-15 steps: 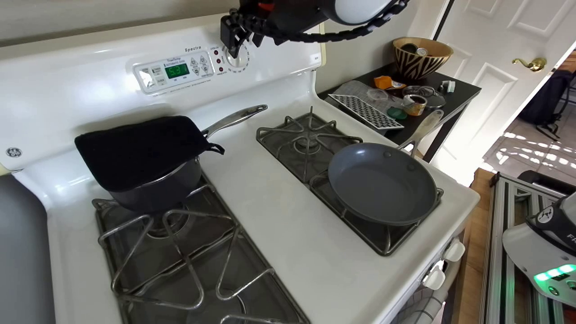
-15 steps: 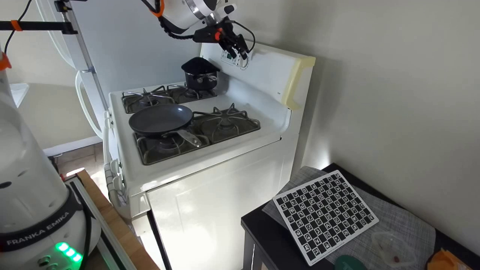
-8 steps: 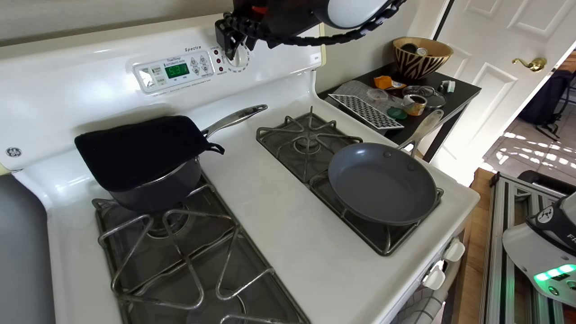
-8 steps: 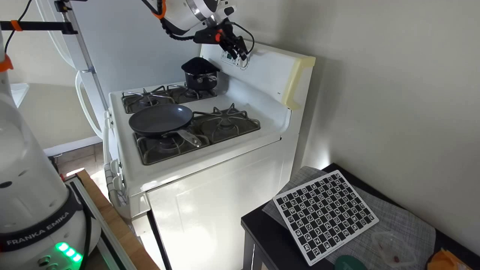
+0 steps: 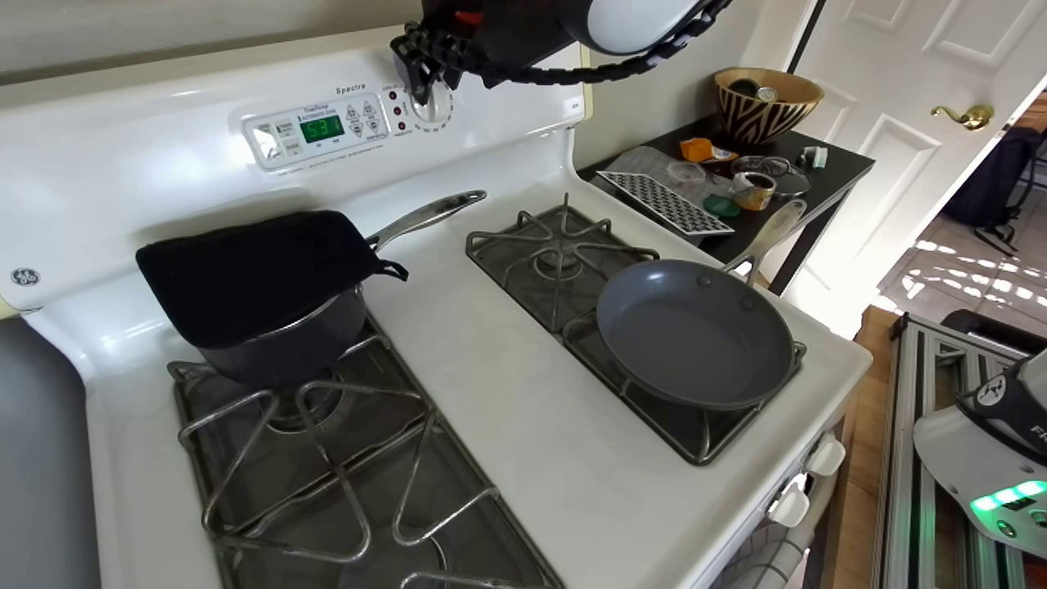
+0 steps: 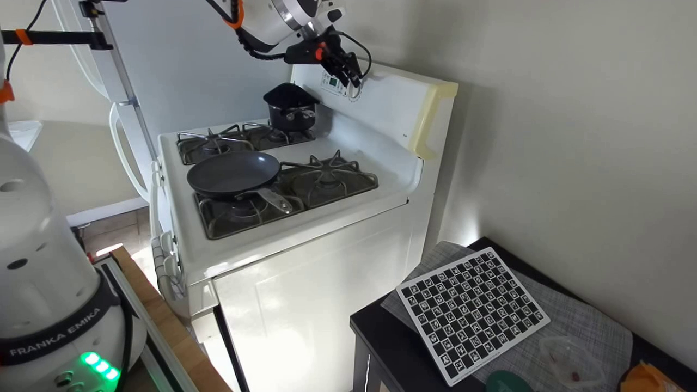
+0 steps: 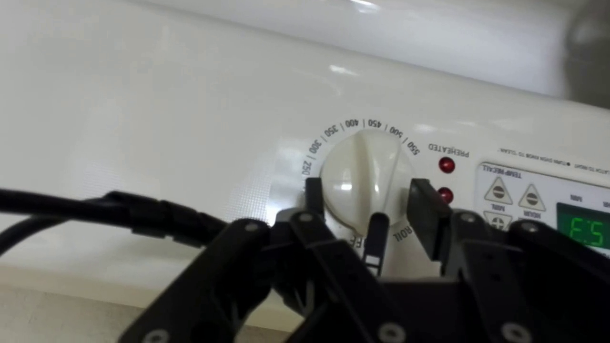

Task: Turn the stove on the switch to the left

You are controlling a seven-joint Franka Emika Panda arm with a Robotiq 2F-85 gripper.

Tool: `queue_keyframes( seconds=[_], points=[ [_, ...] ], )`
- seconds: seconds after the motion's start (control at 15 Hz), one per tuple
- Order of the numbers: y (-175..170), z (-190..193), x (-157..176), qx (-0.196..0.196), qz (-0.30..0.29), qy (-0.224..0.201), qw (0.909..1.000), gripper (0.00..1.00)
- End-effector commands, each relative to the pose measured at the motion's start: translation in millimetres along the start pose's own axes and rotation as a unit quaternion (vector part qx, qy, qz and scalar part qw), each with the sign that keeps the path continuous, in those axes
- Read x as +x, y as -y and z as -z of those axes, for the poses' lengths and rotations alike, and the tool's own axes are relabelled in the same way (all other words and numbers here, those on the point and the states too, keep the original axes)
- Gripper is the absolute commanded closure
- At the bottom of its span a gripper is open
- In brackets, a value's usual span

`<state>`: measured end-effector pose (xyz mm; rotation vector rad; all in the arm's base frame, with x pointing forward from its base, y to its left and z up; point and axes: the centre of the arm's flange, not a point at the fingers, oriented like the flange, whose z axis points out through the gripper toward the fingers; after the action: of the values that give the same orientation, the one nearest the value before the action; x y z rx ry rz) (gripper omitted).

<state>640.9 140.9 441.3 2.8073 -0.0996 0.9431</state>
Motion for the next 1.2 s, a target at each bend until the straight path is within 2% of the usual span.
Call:
queue_keyframes(
  seconds=[0.0, 0.27, 0.33, 0.47, 0.53, 0.93, 1.0, 1.13],
  points=[
    [8.0, -5.0, 0.5, -0.008, -0.011, 0.004, 0.9999, 0.53],
    [12.1, -6.4, -2.2, -0.006, -0.007, 0.006, 0.9999, 0.59],
    [12.0, -6.5, -2.2, -0.007, -0.007, 0.006, 0.9999, 0.65],
    [10.9, -6.4, -1.9, -0.007, -0.008, 0.006, 0.9999, 0.65],
    [9.7, -5.7, -1.1, -0.009, -0.009, 0.006, 0.9999, 0.68],
    [11.4, -4.6, -2.7, -0.008, -0.009, 0.013, 0.9998, 0.68],
    [10.9, -4.5, -2.6, -0.008, -0.010, 0.015, 0.9998, 0.71],
    [10.9, -4.0, -2.8, -0.009, -0.010, 0.017, 0.9998, 0.66]
  ],
)
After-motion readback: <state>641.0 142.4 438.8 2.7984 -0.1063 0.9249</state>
